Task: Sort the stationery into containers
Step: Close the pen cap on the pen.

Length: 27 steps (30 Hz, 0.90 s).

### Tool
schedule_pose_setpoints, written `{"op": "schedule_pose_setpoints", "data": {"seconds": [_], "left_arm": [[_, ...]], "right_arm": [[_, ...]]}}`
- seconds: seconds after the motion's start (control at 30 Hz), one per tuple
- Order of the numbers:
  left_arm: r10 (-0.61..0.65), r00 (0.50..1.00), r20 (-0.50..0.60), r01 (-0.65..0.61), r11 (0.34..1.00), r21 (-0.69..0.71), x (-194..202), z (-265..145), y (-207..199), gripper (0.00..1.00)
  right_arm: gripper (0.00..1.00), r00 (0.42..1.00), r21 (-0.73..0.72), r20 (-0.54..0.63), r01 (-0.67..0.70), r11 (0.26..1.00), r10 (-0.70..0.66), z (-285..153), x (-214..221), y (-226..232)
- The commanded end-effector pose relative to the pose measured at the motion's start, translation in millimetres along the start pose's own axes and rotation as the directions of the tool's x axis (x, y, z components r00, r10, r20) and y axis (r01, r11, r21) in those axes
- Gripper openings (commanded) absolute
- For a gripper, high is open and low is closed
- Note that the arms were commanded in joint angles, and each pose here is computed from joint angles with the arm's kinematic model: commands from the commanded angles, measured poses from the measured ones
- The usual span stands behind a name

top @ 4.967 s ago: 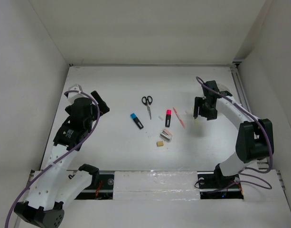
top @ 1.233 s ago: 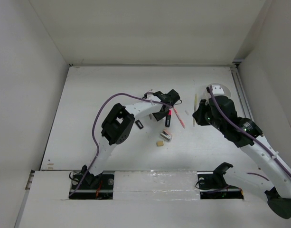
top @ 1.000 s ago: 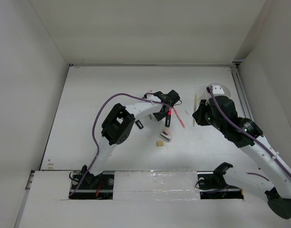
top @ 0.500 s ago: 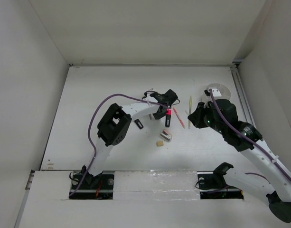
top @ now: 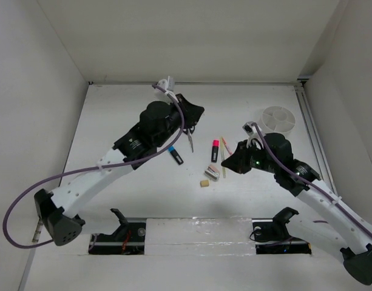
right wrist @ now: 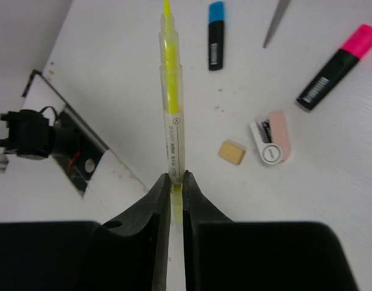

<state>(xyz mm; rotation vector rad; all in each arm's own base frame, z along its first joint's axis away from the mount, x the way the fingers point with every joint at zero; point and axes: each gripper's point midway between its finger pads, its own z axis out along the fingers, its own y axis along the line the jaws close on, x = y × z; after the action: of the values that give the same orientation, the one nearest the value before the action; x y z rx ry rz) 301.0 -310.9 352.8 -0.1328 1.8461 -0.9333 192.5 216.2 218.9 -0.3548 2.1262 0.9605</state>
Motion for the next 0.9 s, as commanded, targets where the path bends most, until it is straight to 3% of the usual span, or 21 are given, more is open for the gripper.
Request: {"op": "schedule_pose_setpoints", "data": {"seconds": [0.0, 0.27, 0.87], "left_arm": [[0.091, 0.995, 0.042, -0.097, 0.979, 0.179, -6, -9, -23, 0.0], [0.105, 0.992, 0.074, -0.121, 0.958, 0.261, -4, -26, -28, 0.0], [0.104, 0.993, 0.063, -0.119, 0.941, 0.317, 5, -26, -32, 0.0]], "right_arm": [[0.0, 0.996, -0.218, 0.082, 0.046, 0.975, -0.029, 0, -24, 48], [0.0, 0.996, -0.309, 0.088, 0.037, 0.95, -0.01, 4, -36, 74], [0.0, 0.995, -0.317, 0.097, 0.027, 0.948, 0.004, 12, -50, 79]]}}
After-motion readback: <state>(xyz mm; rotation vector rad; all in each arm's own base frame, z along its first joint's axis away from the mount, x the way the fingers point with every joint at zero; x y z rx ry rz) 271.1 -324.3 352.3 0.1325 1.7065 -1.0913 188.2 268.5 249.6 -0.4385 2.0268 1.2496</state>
